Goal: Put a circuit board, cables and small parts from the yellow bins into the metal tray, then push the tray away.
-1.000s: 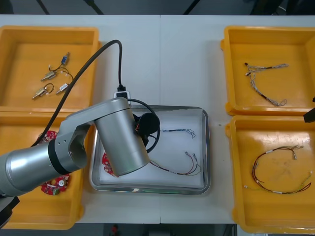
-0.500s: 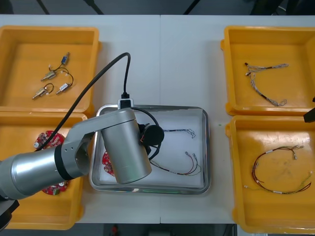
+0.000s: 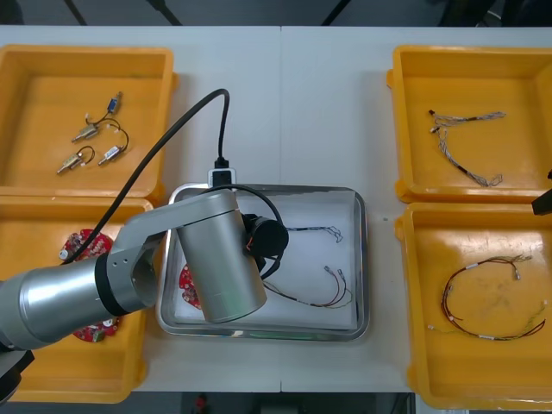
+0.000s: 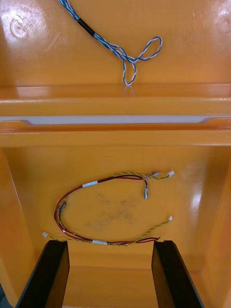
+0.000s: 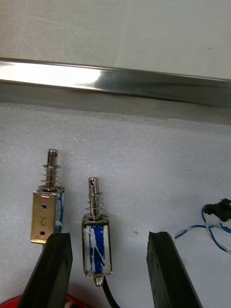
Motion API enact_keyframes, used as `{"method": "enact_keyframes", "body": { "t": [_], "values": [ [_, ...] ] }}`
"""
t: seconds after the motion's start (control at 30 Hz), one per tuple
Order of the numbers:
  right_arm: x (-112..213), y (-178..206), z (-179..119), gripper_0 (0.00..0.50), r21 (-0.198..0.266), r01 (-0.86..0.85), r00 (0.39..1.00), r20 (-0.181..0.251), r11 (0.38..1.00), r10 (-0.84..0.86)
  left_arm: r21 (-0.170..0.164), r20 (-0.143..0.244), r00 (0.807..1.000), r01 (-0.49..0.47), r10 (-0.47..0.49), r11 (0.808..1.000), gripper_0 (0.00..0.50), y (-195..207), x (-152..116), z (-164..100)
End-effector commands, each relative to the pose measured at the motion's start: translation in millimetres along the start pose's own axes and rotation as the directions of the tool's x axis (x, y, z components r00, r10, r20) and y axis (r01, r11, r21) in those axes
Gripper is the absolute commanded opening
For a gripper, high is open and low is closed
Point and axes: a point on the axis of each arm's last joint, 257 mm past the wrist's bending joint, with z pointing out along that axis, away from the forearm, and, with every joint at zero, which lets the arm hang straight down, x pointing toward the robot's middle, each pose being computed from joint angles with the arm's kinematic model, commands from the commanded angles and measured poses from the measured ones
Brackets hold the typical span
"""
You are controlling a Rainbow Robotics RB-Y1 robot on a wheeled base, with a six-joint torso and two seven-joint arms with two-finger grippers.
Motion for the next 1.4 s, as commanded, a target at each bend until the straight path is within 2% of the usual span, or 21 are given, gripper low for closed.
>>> {"method": "enact_keyframes", "body": {
  "t": [0.03, 0.13, 0.27, 0.37, 0.5, 0.6, 0.8, 0.93, 1.03, 1.17, 1.23, 1.33, 1.4],
  "values": [
    [-4, -14, -17, 0.500, 0.037, -0.038, 0.999, 0.031, 0.999, 0.037, 0.085, 0.014, 1.000, 0.006, -0.007, 0.996, 0.481, -20, -21, -38],
    [-4, -14, -17, 0.500, 0.037, -0.038, 0.999, 0.031, 0.999, 0.037, 0.102, 0.007, 1.000, -0.008, 0.007, 0.995, 0.494, -20, -29, -61],
    [-4, -14, -17, 0.500, 0.037, -0.038, 0.999, 0.031, 0.999, 0.037, 0.105, -0.015, 1.000, -0.024, 0.026, 0.994, 0.500, -8, -40, -85],
    [-4, -14, -17, 0.500, 0.037, -0.038, 0.999, 0.031, 0.999, 0.037, 0.095, -0.053, 0.998, -0.024, 0.030, 0.995, 0.500, 19, -54, -105],
    [-4, -14, -17, 0.500, 0.037, -0.038, 0.999, 0.031, 0.999, 0.037, 0.079, -0.080, 0.996, -0.028, 0.034, 0.996, 0.500, 52, -68, -120],
    [-3, -13, -14, 0.500, 0.037, -0.038, 0.999, 0.025, 0.999, 0.037, 0.048, -0.100, 0.994, -0.044, 0.049, 0.998, 0.500, 85, -81, -128],
    [-14, -6, -18, 0.500, 0.094, 0.032, 0.998, 0.046, 0.995, -0.036, -0.004, -0.139, 0.989, -0.060, 0.059, 0.998, 0.500, 144, -103, -141],
    [-15, 11, -12, 0.500, 0.136, 0.120, 0.991, 0.039, 0.983, -0.126, -0.005, -0.181, 0.983, -0.026, 0.024, 1.000, 0.500, 174, -111, -148],
    [-13, 28, -8, 0.500, 0.145, 0.189, 0.980, 0.031, 0.971, -0.196, -0.005, -0.206, 0.978, -0.011, 0.010, 1.000, 0.500, 195, -113, -151],
    [-7, 54, -2, 0.500, 0.118, 0.265, 0.963, 0.021, 0.957, -0.269, -0.013, -0.229, 0.973, -0.003, 0.000, 1.000, 0.500, 225, -113, -153],
    [-4, 70, 0, 0.500, 0.088, 0.301, 0.952, 0.024, 0.950, -0.304, -0.009, -0.238, 0.971, 0.003, -0.005, 1.000, 0.500, 237, -111, -152],
    [3, 101, 3, 0.500, 0.011, 0.366, 0.930, 0.018, 0.931, -0.366, 0.013, -0.246, 0.969, 0.031, -0.027, 0.999, 0.500, 253, -109, -150],
    [9, 118, 4, 0.500, -0.024, 0.414, 0.910, 0.007, 0.910, -0.414, 0.021, -0.246, 0.969, 0.039, -0.033, 0.999, 0.500, 263, -107, -148]
  ]
}}
